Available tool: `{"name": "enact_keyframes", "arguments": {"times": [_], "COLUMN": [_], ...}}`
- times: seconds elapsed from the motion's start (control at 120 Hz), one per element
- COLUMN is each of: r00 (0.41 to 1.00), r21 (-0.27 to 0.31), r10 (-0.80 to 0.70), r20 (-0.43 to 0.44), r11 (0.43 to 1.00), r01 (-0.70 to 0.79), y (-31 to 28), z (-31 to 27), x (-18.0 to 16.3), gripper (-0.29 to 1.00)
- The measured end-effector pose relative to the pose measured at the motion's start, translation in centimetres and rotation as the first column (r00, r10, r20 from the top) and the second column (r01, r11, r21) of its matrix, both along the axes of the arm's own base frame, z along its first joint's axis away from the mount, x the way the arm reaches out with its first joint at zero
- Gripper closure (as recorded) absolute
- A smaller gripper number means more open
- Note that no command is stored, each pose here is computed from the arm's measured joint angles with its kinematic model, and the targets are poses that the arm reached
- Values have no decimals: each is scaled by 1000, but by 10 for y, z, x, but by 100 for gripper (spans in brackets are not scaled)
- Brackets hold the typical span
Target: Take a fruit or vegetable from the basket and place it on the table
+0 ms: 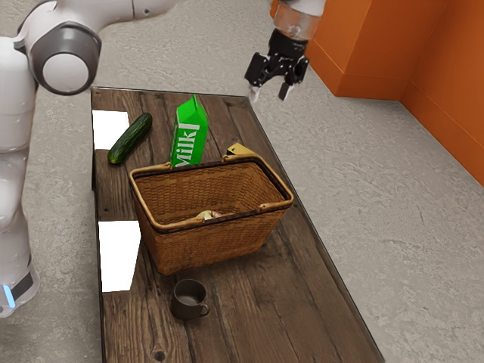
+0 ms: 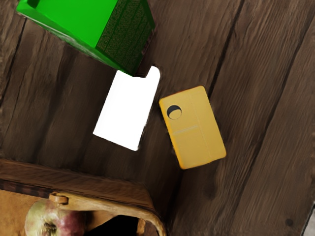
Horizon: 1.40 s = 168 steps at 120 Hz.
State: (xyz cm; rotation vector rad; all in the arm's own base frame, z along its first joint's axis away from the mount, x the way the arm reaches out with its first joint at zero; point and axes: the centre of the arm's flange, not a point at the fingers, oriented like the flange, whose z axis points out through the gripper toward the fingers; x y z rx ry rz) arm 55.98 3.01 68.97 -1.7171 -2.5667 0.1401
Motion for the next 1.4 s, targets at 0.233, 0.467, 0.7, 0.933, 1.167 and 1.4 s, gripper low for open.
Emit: {"name": "enact_keyframes", "arguments": {"times": [0.233, 0.467, 0.7, 0.933, 1.167, 1.4], "r00": [995, 998, 1000, 988, 992, 993], "r21": [-39, -189, -35, -38, -95, -44], "r10": [37, 70, -11, -63, -28, -53], "r20": [92, 4, 24, 144, 126, 102], "r11": [999, 980, 999, 997, 995, 997], "r01": [-34, -68, 11, 69, 40, 58], "y": [-59, -77, -119, -161, -162, -163], "z": [52, 28, -42, -47, -81, -113], "x": [-30, -107, -131, -156, -168, -166], "gripper": [0, 0, 0, 0, 0, 0]}}
